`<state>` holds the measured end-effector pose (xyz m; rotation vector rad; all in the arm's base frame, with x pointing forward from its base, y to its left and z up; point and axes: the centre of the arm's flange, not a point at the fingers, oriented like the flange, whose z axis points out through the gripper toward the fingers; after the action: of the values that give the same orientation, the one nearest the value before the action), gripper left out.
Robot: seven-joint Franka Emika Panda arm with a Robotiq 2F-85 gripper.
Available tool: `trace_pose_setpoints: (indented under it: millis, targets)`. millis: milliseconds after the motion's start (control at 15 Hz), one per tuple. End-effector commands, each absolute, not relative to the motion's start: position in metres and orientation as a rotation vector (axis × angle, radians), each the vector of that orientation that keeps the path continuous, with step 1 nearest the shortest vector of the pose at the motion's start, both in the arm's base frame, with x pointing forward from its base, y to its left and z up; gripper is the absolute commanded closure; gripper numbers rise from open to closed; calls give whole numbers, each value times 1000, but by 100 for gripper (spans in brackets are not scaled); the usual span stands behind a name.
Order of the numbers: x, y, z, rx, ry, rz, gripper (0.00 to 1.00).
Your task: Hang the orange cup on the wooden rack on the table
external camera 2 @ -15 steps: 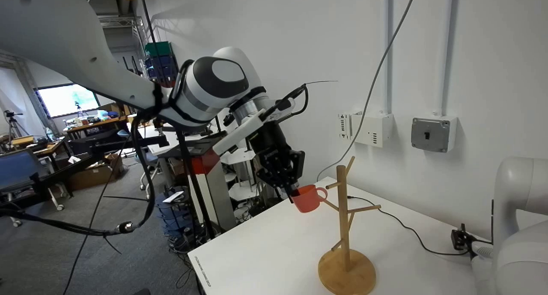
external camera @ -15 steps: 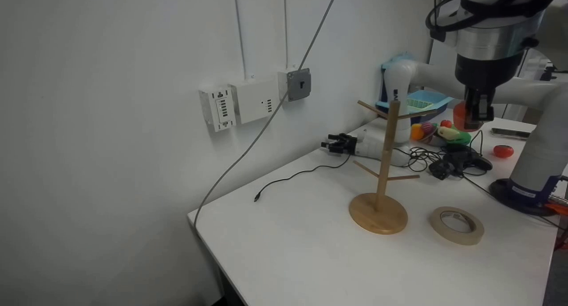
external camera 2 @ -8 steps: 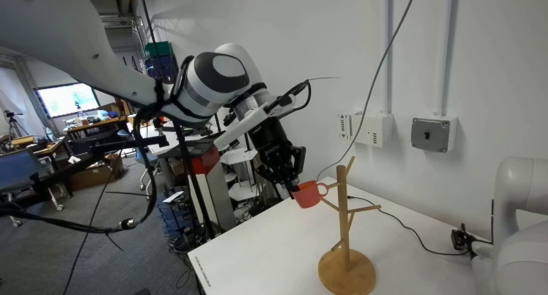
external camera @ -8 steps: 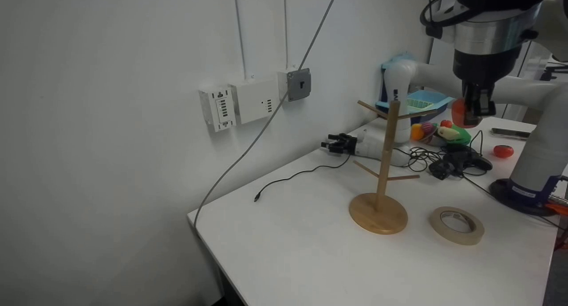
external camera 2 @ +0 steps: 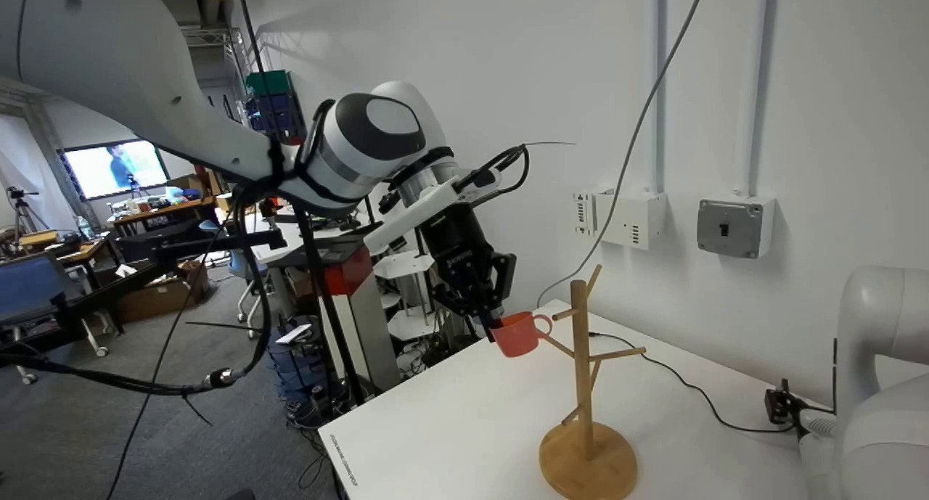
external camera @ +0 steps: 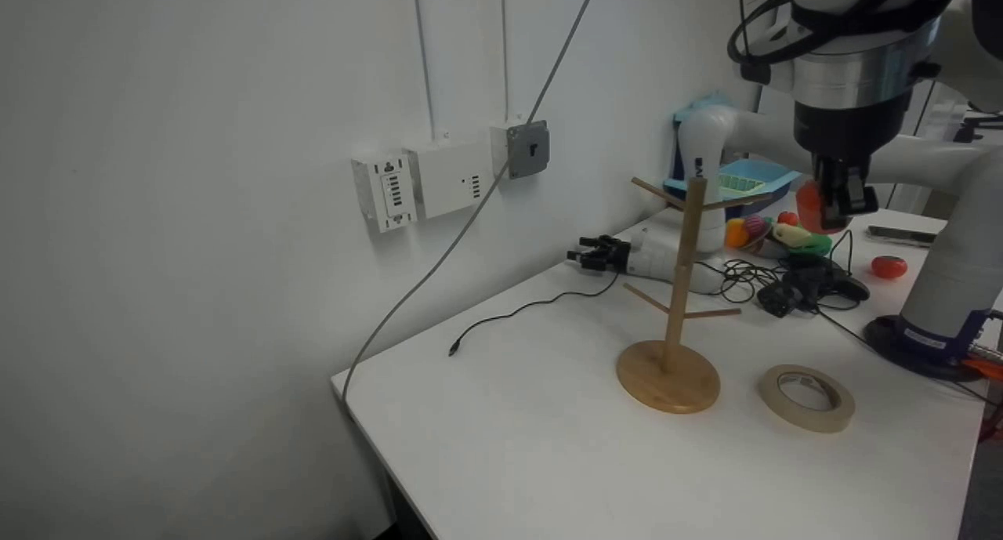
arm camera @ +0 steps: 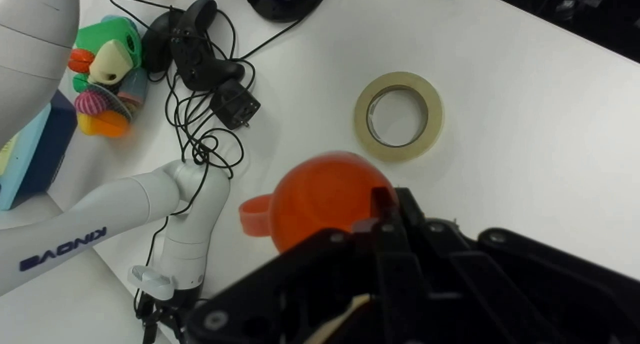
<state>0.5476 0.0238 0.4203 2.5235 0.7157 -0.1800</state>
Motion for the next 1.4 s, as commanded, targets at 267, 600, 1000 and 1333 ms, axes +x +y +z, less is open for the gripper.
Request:
trace_pose_setpoints:
  millis: [267, 600, 1000, 1333]
  targets:
    - [564, 31, 425, 2502, 754, -216, 99]
    - [570, 32, 422, 2500, 755, -224, 99]
    - [577, 29, 419, 2505, 759, -234, 99]
    - [583, 32, 419, 2501, 777, -234, 99]
